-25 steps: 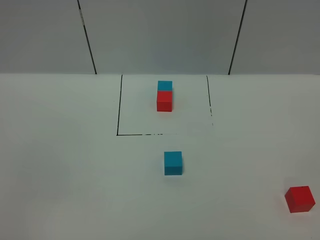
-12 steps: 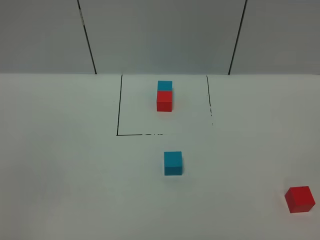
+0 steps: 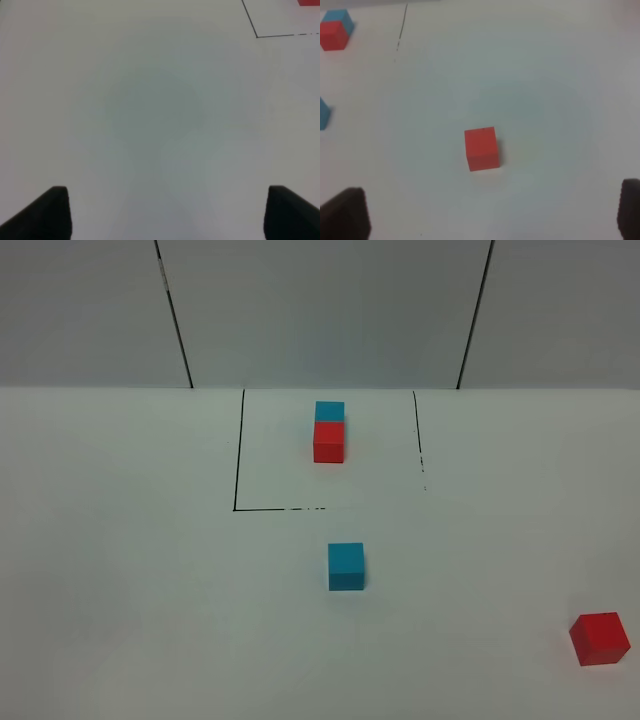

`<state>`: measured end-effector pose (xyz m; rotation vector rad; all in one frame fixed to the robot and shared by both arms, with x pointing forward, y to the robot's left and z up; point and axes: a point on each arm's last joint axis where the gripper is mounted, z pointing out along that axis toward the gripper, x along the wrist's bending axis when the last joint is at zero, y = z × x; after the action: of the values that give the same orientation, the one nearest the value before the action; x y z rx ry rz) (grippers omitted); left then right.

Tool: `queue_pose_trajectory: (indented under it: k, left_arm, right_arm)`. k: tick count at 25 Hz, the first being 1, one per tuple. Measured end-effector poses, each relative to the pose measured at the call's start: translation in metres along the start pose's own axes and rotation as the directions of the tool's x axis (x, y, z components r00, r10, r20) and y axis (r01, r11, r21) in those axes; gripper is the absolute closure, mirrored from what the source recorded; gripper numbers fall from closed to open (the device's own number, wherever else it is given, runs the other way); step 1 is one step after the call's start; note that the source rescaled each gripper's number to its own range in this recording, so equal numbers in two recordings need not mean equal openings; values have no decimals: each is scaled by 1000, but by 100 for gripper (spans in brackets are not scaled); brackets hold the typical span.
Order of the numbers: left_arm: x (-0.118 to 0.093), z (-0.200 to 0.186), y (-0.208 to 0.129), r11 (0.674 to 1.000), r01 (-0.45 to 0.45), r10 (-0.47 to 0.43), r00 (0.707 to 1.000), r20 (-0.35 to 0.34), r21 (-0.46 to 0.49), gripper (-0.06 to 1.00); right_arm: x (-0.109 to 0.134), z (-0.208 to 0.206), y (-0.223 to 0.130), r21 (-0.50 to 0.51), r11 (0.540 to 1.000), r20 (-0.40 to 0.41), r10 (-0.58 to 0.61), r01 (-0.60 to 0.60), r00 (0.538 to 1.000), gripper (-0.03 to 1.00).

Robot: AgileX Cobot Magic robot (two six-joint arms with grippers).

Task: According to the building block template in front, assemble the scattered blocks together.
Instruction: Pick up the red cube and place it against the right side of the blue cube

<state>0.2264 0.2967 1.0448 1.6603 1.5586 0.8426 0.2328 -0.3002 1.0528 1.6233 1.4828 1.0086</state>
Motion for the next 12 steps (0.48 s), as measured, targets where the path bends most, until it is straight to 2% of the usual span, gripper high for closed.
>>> queue_pose_trajectory:
  k: [12]
  left_arm:
    - [0, 0, 0, 1000, 0, 0, 1000, 0, 0, 30]
  right_arm:
    - [0, 0, 0, 0, 1000, 0, 0, 0, 1000, -3]
